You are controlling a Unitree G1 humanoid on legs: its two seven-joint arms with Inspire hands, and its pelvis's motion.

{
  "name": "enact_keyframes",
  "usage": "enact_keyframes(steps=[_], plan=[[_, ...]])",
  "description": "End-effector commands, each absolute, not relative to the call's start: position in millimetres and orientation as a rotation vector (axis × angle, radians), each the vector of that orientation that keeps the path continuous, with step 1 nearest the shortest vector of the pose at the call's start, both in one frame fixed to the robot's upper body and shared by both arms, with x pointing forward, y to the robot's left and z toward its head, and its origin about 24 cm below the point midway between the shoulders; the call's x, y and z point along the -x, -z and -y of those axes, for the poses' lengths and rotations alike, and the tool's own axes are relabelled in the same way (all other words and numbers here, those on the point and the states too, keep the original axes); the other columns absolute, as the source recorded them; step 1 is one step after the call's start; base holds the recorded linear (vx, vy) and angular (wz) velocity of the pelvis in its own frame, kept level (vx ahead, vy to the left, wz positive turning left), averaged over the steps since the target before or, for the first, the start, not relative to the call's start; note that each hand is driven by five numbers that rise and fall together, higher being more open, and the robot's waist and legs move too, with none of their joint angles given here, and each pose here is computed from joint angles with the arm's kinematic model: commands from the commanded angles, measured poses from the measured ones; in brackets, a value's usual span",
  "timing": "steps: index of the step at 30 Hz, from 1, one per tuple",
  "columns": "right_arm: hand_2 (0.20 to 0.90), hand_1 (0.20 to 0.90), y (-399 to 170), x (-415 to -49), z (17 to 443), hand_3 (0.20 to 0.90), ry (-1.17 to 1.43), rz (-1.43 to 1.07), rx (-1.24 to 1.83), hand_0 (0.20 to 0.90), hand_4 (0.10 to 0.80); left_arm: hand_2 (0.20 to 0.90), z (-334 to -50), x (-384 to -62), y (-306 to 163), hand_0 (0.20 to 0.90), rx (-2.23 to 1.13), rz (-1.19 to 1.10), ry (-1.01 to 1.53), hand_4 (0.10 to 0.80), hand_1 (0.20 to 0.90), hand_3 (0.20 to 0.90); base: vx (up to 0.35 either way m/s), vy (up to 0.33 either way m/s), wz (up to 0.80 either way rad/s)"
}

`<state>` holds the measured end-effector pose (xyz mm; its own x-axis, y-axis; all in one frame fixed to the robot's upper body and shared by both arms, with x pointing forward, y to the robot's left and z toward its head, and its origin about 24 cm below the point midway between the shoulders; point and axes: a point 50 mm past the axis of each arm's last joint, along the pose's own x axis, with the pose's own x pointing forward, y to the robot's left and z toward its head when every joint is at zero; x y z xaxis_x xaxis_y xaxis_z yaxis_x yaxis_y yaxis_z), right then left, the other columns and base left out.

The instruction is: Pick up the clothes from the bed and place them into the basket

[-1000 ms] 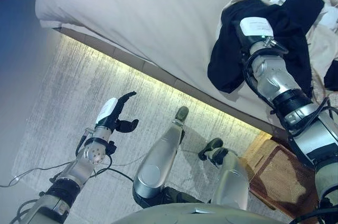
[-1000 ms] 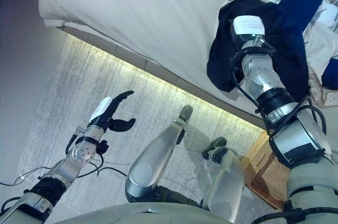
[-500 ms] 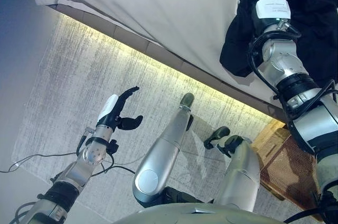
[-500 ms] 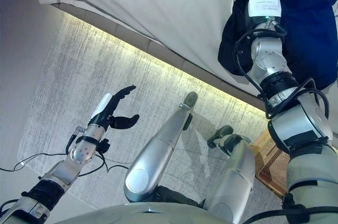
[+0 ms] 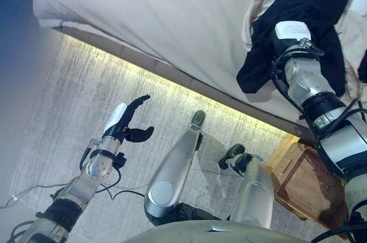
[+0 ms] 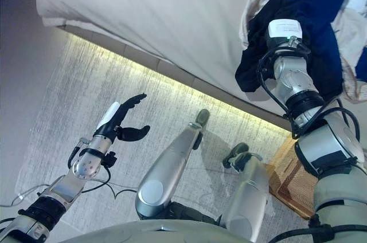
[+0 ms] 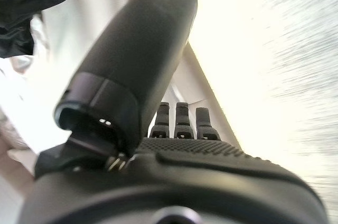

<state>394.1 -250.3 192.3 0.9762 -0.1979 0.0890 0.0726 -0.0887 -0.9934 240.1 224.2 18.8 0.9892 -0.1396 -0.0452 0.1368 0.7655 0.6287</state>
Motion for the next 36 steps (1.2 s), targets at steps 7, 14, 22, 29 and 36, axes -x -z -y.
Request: enact_keyframes(steps=[7,14,22,29,36], plan=[[0.300,0.300,-247.7,-363.2,265.5,0.200,0.446,0.274,1.568,0.300,0.100,0.900,-234.8,-244.5,-29.3,0.900,-0.725,0.057,0.060,0.800,0.900,0.900,0.095,0.073,-0.32],[0.300,0.300,-242.3,-350.9,269.4,0.200,0.425,0.309,1.469,0.300,0.100,0.900,-241.0,-243.0,-21.1,0.900,-0.744,-0.007,0.068,0.800,0.900,0.900,0.080,0.009,-0.30],[0.300,0.300,-291.7,-337.4,287.1,0.200,0.541,0.442,1.264,0.300,0.100,0.900,-241.8,-243.4,-3.6,0.900,-0.777,-0.081,0.101,0.800,0.900,0.900,-0.006,-0.013,-0.12],[0.300,0.300,-332.6,-313.9,299.7,0.200,0.676,0.555,1.202,0.300,0.100,0.900,-254.1,-235.2,6.1,0.900,-0.859,-0.161,0.189,0.800,0.900,0.900,0.024,0.020,-0.26],[0.300,0.300,-369.8,-294.5,312.3,0.200,0.773,0.631,1.209,0.300,0.100,0.900,-289.2,-228.6,-12.2,0.900,-0.754,-0.206,0.174,0.800,0.900,0.900,-0.121,-0.030,-0.86]])
